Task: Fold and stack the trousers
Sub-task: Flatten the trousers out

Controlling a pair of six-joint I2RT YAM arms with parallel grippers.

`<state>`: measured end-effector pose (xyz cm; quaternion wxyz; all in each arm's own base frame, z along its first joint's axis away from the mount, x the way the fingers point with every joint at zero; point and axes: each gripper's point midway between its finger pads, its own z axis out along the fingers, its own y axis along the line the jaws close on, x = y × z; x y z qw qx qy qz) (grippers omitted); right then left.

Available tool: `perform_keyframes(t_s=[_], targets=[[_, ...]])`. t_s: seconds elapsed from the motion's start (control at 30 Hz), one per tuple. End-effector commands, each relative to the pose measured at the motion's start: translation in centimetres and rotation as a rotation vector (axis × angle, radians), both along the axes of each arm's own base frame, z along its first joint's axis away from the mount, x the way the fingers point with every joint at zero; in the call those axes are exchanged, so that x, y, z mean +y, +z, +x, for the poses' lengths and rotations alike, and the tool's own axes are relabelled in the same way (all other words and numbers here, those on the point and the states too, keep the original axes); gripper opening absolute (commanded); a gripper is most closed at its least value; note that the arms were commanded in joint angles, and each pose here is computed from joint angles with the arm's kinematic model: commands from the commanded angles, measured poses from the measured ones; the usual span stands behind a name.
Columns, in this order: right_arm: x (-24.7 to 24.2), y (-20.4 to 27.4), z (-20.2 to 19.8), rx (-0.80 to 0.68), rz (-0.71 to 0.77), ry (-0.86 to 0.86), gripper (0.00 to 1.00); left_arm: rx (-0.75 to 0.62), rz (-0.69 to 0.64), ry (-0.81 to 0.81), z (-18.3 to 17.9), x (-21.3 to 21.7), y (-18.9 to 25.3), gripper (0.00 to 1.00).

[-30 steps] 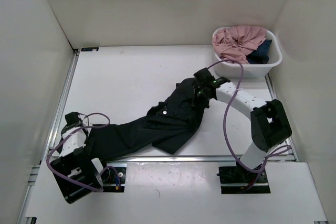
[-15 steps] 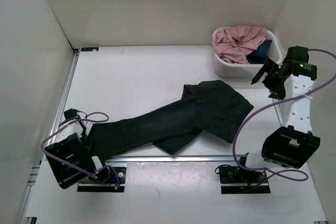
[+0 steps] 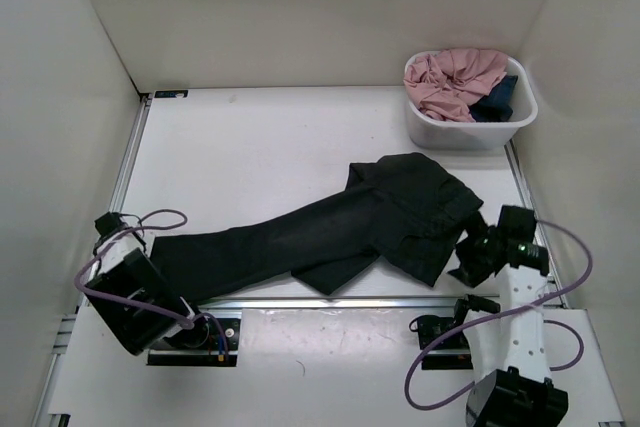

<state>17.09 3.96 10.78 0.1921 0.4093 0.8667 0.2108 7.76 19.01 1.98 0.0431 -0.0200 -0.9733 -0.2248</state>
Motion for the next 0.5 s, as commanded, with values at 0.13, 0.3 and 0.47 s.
perform_keyframes(t_s=[0.13,0.3,0.47], targets=[[3.2,-2.7,1.4,0.040,0.122,-0.040,0.99,-0.033,-0.050,0.051,2.2,1.7,-0.9,1.00],[6.2,-7.0,1.1,0.213,0.066,0.091,0.99,-0.027,-0.106,0.057,3.0,1.6,-2.0,0.88],[6.8,-9.2,1.0,0.232,0.048,-0.017,0.93,-0.050,-0.180,0.025,2.9,0.0,-2.9,0.15]])
